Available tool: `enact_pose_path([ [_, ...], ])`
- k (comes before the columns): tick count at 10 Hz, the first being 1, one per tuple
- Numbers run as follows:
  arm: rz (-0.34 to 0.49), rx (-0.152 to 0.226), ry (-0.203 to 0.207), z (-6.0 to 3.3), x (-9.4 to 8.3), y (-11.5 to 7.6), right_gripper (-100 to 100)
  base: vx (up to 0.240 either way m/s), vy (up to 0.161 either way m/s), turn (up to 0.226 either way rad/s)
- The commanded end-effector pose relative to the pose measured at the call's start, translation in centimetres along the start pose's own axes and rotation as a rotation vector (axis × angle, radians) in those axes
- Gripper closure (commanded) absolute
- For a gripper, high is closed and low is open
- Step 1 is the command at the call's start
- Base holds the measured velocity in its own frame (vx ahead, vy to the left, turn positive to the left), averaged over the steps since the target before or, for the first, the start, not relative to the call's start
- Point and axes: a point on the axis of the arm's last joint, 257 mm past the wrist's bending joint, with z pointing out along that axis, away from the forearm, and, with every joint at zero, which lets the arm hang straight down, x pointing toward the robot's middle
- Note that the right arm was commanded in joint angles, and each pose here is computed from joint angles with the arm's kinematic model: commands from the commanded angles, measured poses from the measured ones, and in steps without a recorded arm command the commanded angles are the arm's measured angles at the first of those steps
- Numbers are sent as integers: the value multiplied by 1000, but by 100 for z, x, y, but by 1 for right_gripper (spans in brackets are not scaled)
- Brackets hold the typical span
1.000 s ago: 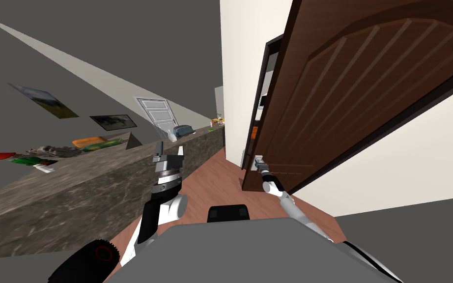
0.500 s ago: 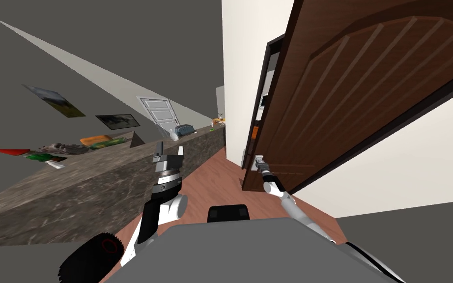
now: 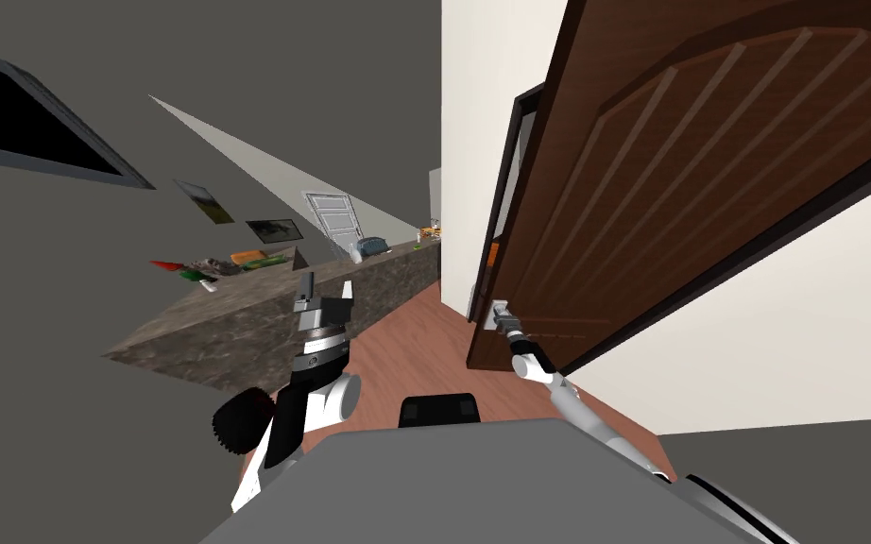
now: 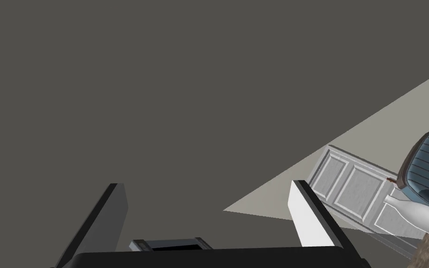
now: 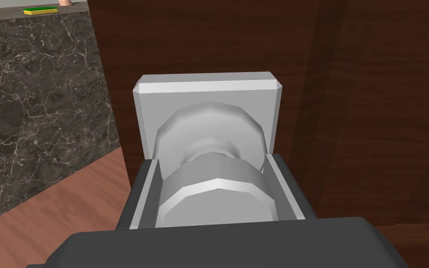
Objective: Pull the door open
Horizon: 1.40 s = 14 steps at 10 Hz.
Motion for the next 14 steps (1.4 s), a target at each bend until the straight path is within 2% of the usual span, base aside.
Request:
enact_pose_path([
  [1,9,17,2,-42,6,-8,100,-235,-88,215],
  [5,20,43,-1,-135,-3,32,100,-209,-87,172],
  [6,15,37,-3,-120,-8,43,100,-83,-29,37],
  [7,16,53,-6,-161,-25,24,100,-163,-28,100],
  [14,19,115,0,-291,-3,-36,100,-194,-78,120],
])
